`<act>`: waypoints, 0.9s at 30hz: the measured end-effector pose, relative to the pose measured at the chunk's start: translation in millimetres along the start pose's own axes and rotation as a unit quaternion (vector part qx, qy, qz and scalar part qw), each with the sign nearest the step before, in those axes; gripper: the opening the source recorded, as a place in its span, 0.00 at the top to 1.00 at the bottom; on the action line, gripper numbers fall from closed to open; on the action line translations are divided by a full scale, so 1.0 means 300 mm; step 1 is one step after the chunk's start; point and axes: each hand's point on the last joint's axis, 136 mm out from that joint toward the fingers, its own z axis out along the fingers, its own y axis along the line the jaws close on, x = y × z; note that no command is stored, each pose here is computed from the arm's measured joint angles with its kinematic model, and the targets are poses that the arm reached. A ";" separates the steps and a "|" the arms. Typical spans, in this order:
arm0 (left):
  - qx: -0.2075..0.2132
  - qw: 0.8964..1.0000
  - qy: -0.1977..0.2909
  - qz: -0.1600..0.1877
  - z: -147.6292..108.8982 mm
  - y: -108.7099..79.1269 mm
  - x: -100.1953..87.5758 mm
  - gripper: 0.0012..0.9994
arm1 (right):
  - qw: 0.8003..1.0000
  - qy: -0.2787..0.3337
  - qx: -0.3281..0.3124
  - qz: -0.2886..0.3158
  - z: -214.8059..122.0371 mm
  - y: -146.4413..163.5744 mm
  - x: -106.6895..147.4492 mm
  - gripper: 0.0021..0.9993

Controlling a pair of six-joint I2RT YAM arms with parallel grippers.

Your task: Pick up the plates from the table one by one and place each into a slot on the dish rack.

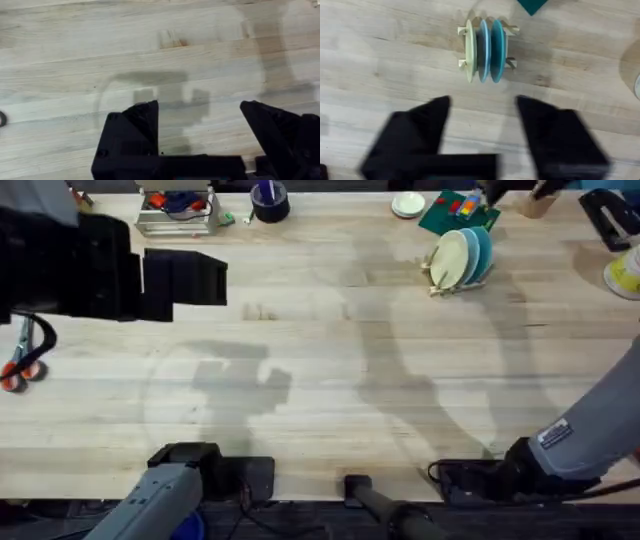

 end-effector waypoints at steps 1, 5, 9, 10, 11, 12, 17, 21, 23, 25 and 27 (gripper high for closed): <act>0.000 1.000 0.000 0.000 0.000 0.000 0.000 0.00 | 1.000 0.000 0.000 -0.001 -0.001 0.000 0.001 0.08; 0.000 1.000 0.000 0.000 0.000 0.000 0.000 0.01 | 1.000 0.015 -0.003 -0.003 -0.001 0.010 0.024 0.01; 0.000 1.000 0.000 0.000 0.000 0.000 0.000 0.01 | 0.999 0.031 -0.008 -0.014 -0.002 0.041 0.047 0.01; 0.000 1.000 0.000 0.000 0.000 0.000 0.000 0.01 | 0.999 0.031 -0.008 -0.017 -0.002 0.050 0.045 0.01; 0.000 1.000 0.000 0.000 0.000 0.000 0.000 0.00 | 0.999 0.031 -0.007 -0.022 -0.003 0.059 0.045 0.00; 0.000 1.000 0.000 0.000 0.000 0.000 0.000 0.00 | 0.999 0.031 -0.004 -0.026 -0.003 0.069 0.044 0.00; 0.000 1.000 0.000 0.000 0.000 0.000 0.000 0.00 | 0.998 0.026 0.016 -0.046 -0.029 0.107 0.048 0.00; 0.000 1.000 0.000 0.000 0.000 0.000 0.000 0.00 | 0.998 0.008 0.022 -0.050 -0.076 0.131 0.053 0.00; 0.000 1.000 0.000 0.000 0.000 0.000 0.000 0.00 | 0.999 -0.002 0.023 -0.046 -0.103 0.132 0.056 0.00; 0.000 1.000 0.000 0.000 0.000 0.000 0.000 0.00 | 0.999 -0.013 0.025 -0.043 -0.132 0.130 0.062 0.00; 0.000 1.000 0.000 0.000 0.000 0.000 0.000 0.00 | 0.999 -0.026 0.026 -0.040 -0.165 0.130 0.068 0.00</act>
